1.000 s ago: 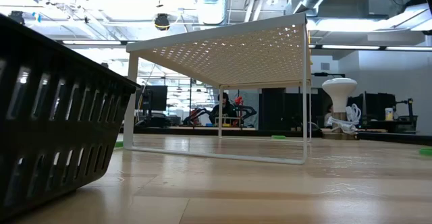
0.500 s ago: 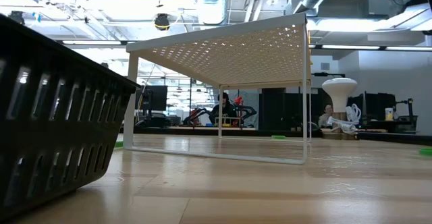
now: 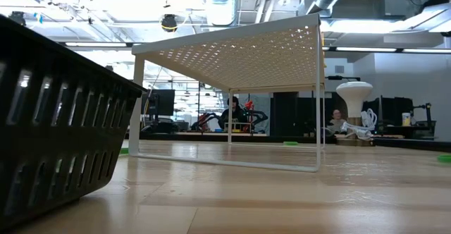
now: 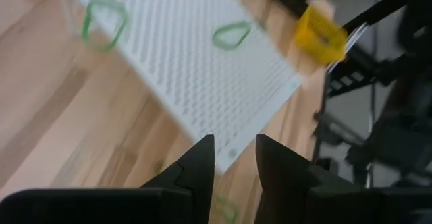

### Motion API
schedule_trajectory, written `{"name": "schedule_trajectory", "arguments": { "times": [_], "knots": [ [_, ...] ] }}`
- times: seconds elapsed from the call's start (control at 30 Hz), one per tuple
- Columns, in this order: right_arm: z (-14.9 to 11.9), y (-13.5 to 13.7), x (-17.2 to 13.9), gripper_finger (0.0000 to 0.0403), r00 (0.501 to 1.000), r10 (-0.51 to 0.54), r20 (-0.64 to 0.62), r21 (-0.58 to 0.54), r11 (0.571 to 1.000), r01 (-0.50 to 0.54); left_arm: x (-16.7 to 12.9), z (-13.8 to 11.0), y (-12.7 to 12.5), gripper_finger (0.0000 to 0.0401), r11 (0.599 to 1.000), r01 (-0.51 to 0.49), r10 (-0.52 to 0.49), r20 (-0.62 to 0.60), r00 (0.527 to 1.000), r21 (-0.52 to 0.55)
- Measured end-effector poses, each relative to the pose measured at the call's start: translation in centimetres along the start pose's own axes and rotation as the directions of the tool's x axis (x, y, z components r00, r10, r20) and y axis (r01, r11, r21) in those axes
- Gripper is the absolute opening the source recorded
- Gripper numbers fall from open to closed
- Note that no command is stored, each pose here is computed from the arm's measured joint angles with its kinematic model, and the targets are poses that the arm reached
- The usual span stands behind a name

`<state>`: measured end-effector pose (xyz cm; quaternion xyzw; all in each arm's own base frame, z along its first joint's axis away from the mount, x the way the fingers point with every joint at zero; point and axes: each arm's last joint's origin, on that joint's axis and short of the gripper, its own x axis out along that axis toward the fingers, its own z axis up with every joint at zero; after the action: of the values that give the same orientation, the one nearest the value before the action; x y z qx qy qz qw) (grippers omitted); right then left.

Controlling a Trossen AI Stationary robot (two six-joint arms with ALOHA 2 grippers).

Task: Pick & Place Office Desk Supplies
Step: Put the green rubber band into the black bin

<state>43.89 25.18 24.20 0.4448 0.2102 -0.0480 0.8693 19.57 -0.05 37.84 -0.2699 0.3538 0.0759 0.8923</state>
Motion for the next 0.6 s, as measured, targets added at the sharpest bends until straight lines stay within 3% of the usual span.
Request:
{"name": "schedule_trajectory", "arguments": {
  "times": [0.23,0.43,0.53,0.6],
  "knots": [
    [0.4,1.0,-2.7,0.0073,0.991,-0.107,0.082,0.039,0.994,0.104,0.2,-2.1,-0.1,0.0104,0.998,-0.061,0.061,-0.158,0.986,0.004],
    [1.6,2.0,-7.9,0.0073,0.959,-0.252,0.129,0.022,0.968,0.251,3.2,-5.8,0.6,0.0104,0.994,-0.100,0.079,-0.315,0.946,-0.051],
    [2.1,2.2,-10.5,0.0073,0.939,-0.314,0.139,0.019,0.949,0.314,5.9,-8.2,1.2,0.0104,0.994,-0.056,0.012,-0.401,0.916,-0.098],
    [2.2,2.2,-11.9,0.0073,0.928,-0.348,0.131,0.008,0.937,0.350,7.4,-9.1,1.2,0.0104,0.991,0.030,-0.082,-0.402,0.912,-0.133]
  ]
}}
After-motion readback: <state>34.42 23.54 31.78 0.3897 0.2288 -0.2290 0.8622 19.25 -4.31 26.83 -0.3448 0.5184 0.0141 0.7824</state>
